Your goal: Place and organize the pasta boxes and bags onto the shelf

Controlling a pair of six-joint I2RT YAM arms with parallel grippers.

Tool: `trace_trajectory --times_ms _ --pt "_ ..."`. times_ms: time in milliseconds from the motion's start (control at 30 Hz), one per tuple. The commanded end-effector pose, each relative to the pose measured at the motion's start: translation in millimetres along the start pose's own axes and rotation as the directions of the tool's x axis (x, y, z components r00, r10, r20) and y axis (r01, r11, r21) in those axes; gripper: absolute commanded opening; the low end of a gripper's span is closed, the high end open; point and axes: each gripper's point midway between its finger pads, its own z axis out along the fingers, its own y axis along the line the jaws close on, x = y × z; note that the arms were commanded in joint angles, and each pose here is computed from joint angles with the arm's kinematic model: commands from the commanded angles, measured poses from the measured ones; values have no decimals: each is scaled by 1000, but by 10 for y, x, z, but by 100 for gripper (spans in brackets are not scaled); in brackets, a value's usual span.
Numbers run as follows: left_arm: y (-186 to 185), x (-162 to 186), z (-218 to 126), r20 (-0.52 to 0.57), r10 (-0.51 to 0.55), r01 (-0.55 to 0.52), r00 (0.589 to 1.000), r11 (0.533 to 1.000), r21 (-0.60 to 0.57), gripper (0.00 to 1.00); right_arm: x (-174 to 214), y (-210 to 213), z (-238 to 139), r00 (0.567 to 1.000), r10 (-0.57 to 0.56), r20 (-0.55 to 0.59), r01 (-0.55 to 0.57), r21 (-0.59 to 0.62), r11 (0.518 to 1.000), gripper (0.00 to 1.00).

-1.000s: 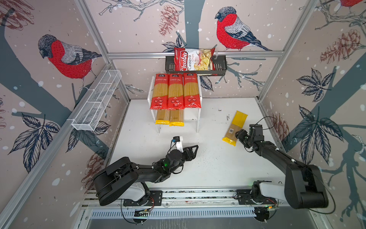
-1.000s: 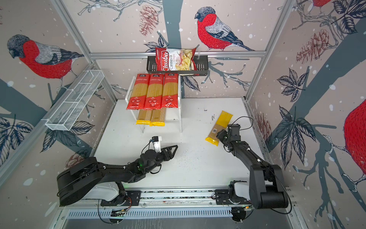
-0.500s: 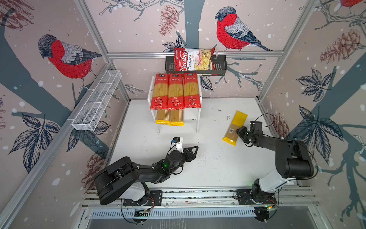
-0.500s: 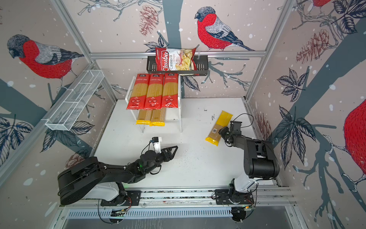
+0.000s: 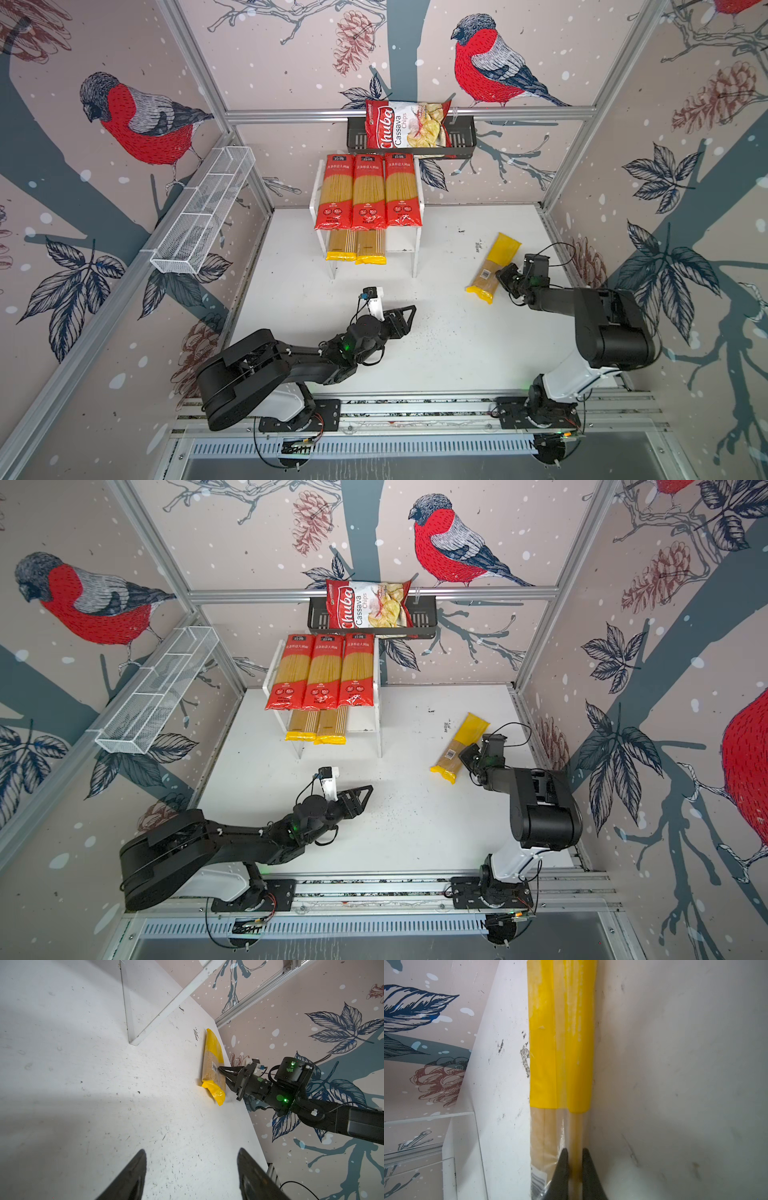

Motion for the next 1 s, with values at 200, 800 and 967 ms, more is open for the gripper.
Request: trace_trajectory --times_ms 200,800,967 --pt "-170 -28 47 2 39 -39 999 998 56 68 331 243 -233 992 -108 -57 109 14 994 8" --pt "-429 104 20 -64 -266 271 962 896 352 85 924 1551 -1204 997 -50 -58 11 -532 847 6" --pt "-464 166 80 -94 -296 309 951 870 383 94 1117 1650 -1242 994 -81 -74 30 -533 846 5"
